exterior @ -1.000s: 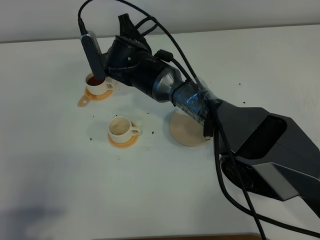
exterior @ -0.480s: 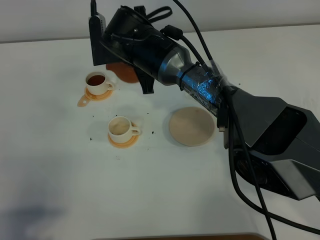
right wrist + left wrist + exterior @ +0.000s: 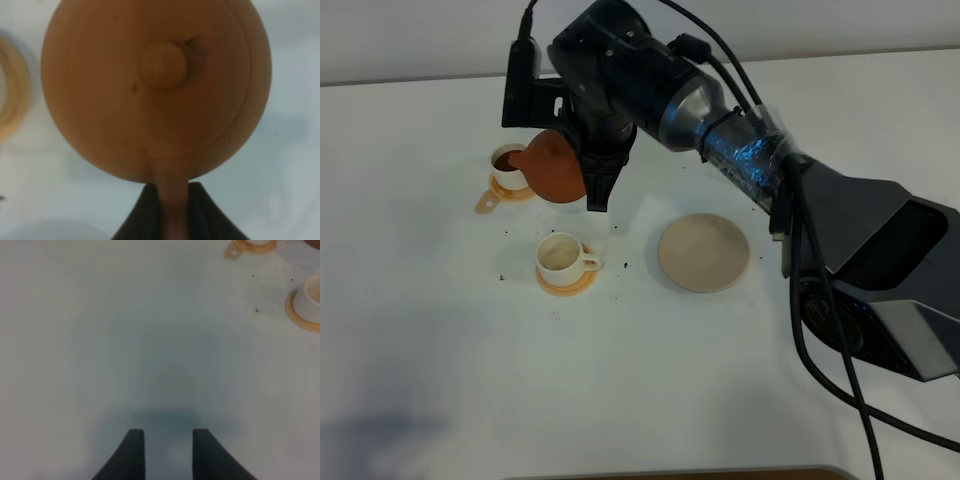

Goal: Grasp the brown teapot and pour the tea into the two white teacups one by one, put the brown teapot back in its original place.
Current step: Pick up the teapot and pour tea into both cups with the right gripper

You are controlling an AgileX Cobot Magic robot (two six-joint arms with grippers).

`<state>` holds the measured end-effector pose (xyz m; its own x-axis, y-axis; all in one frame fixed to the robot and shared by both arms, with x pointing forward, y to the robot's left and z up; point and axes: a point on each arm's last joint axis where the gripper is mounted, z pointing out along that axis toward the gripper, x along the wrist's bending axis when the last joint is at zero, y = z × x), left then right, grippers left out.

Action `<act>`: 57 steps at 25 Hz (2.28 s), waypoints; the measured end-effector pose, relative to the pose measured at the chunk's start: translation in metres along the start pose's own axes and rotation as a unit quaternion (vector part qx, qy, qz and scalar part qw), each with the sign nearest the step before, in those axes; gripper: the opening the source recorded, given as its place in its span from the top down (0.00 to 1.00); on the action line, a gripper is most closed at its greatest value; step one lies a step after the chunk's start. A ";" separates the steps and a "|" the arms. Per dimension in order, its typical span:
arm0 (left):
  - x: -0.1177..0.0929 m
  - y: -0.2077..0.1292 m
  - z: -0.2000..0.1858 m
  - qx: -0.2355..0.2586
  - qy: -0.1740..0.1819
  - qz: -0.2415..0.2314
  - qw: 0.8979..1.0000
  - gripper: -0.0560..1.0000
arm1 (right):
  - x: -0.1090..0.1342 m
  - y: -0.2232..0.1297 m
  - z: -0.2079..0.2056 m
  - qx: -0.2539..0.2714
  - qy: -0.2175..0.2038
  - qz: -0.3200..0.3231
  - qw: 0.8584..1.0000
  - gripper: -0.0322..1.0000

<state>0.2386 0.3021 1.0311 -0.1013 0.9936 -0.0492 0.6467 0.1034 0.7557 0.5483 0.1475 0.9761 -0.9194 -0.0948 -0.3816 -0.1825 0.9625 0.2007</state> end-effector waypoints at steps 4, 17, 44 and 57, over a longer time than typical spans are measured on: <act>0.000 0.000 0.000 0.000 0.000 0.000 1.000 0.69 | -0.005 -0.007 0.008 -0.006 0.018 0.039 0.999 0.84; 0.000 0.000 0.000 0.000 0.000 0.000 1.000 0.69 | -0.018 -0.010 -0.020 -0.025 0.006 0.124 0.992 0.84; 0.000 0.000 0.000 0.000 0.000 0.000 1.000 0.69 | 0.062 -0.068 -0.078 0.072 0.086 0.126 0.986 0.84; 0.000 0.000 0.000 0.000 0.000 0.000 1.000 0.69 | 0.099 -0.039 -0.067 0.071 -0.018 -0.017 0.997 0.84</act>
<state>0.2386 0.3021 1.0311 -0.1013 0.9936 -0.0492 0.6467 0.1034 0.7557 0.4414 0.0831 0.9910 -0.9001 -0.1216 -0.4184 -0.1599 0.9855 0.0576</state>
